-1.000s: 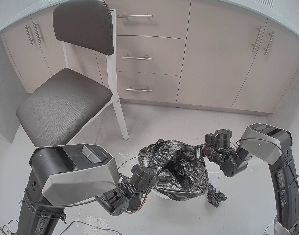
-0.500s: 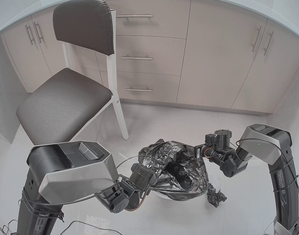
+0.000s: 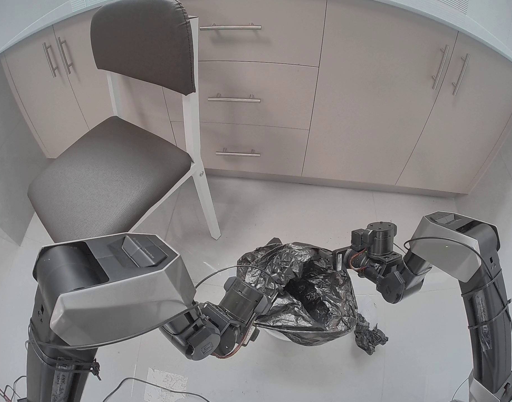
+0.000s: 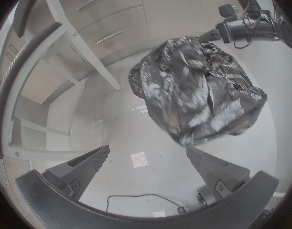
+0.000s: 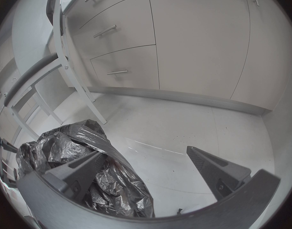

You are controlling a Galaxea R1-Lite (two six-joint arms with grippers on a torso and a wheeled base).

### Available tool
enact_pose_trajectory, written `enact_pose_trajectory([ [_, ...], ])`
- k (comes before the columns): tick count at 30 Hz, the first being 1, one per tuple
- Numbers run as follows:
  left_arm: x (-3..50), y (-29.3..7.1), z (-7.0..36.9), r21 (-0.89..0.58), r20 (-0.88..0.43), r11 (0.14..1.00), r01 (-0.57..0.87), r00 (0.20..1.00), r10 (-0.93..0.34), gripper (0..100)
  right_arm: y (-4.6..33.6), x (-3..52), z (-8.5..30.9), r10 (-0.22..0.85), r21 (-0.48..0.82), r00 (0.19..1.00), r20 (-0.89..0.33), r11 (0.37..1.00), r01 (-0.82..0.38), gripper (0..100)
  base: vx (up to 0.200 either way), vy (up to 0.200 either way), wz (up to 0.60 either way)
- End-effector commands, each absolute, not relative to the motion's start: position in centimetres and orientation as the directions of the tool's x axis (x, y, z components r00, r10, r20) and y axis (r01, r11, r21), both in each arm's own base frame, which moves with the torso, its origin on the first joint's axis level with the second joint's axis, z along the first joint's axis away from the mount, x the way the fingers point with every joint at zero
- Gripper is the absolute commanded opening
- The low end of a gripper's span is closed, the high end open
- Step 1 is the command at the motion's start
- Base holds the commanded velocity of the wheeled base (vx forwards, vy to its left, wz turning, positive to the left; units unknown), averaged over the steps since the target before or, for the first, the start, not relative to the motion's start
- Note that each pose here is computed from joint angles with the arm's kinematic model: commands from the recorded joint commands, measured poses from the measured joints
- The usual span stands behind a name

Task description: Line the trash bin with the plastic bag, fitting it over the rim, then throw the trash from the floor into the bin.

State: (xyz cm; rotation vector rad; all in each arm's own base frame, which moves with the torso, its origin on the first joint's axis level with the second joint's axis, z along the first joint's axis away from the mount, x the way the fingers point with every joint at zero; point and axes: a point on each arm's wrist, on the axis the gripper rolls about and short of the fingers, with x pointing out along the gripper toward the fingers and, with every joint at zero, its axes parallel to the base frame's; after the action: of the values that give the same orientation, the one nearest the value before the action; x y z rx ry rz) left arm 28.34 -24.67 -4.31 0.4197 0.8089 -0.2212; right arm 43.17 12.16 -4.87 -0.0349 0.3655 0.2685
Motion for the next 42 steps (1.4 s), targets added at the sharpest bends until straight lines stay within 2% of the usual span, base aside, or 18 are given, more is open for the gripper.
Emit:
enact_pose_trajectory([
  [1, 28.3, -24.6, -3.7, 0.254, -0.761, 0.893, 0.373, 0.646, -0.053, 100, 12.2, 43.1, -5.0, 0.253, 0.014, 0.898, -0.360, 0.964, -0.266, 100, 0.000, 0.000, 0.00],
  [7, 28.1, -24.1, -4.0, 0.230, -0.808, 0.881, 0.412, 0.586, -0.063, 100, 12.2, 43.2, -4.9, 0.253, 0.014, 0.899, -0.358, 0.964, -0.266, 100, 0.000, 0.000, 0.00],
  [12, 28.5, -24.2, -3.7, 0.214, -0.803, 0.889, 0.405, 0.591, -0.076, 100, 12.2, 43.2, -4.9, 0.253, 0.014, 0.899, -0.358, 0.964, -0.266, 100, 0.000, 0.000, 0.00],
  [19, 27.6, -25.9, -0.1, 0.041, -0.771, 0.919, 0.392, 0.598, -0.221, 100, 12.2, 43.2, -5.3, 0.253, 0.014, 0.896, -0.364, 0.964, -0.266, 100, 0.000, 0.000, 0.00],
  [42, 29.1, -29.5, -3.8, 0.069, -0.805, 0.905, 0.420, 0.560, -0.199, 100, 12.2, 43.2, -5.5, 0.253, 0.014, 0.899, -0.358, 0.964, -0.266, 100, 0.000, 0.000, 0.00],
])
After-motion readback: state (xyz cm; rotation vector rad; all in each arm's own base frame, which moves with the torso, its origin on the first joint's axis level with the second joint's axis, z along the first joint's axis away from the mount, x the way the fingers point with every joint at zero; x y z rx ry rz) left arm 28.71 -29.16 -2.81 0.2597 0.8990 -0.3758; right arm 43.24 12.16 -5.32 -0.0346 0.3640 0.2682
